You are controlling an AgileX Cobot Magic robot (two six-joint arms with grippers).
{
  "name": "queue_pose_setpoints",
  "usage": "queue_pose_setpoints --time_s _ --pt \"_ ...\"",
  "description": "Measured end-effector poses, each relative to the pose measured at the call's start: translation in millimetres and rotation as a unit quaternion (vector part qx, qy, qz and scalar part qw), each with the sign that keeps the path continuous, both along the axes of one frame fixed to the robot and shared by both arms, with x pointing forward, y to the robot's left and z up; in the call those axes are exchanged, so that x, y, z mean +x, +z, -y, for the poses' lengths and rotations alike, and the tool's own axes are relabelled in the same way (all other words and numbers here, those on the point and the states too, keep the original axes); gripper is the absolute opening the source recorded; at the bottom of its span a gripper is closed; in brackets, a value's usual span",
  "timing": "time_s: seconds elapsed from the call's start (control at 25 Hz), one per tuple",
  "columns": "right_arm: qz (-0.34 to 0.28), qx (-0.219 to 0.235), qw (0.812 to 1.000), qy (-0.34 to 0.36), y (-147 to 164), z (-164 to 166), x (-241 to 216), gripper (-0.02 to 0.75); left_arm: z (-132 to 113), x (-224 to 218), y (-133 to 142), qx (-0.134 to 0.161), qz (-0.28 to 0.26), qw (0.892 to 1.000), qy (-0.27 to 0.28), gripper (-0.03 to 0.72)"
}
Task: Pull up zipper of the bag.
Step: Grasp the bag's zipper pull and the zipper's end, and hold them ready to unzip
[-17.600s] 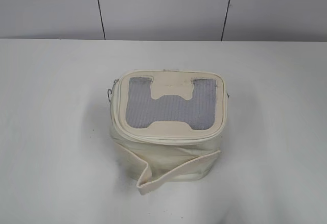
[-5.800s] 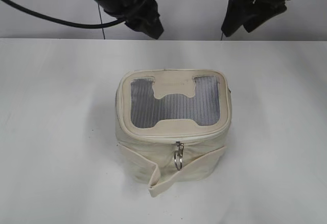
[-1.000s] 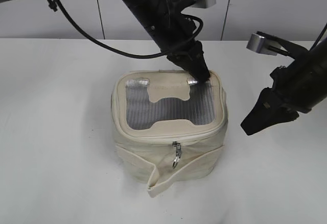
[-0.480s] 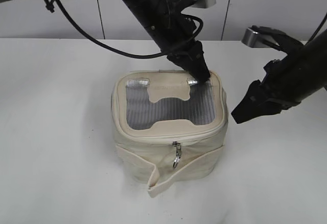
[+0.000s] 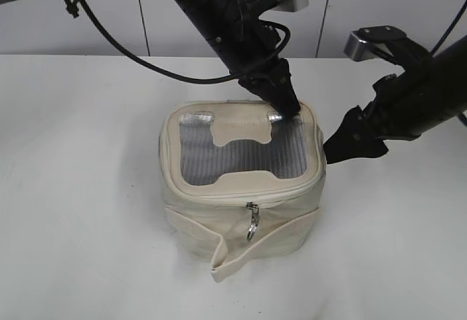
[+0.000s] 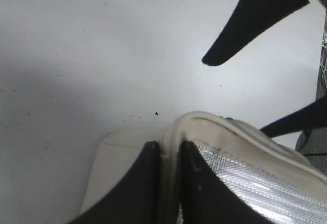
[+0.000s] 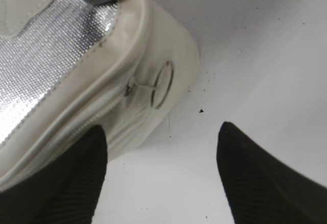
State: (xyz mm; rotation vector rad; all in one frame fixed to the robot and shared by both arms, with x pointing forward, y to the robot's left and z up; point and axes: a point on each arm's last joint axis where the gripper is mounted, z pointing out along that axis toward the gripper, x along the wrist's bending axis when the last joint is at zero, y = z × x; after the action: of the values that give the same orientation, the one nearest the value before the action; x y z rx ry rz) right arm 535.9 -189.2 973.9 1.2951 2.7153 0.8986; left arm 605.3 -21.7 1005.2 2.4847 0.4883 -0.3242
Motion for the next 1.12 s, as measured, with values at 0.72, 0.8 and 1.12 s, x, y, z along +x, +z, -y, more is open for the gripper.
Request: queue_pose_setpoints --time_s 0.72,0.8,1.12 --pt "0.03 0.063 0.998 0.012 -40.4 -13.0 23.4 0.057 -1.4 1.5 -0.3 0.002 0.003 1.0 0.002 0.087" --pt "0.026 0.065 0.998 0.009 -40.3 -13.2 23.2 0.013 -1.4 1.5 -0.3 0.002 0.003 1.0 0.002 0.087" --pt "-0.014 0.034 0.999 -0.025 -27.8 -5.1 14.4 0.006 -1.3 1.6 -0.2 0.001 0.003 1.0 0.003 0.087"
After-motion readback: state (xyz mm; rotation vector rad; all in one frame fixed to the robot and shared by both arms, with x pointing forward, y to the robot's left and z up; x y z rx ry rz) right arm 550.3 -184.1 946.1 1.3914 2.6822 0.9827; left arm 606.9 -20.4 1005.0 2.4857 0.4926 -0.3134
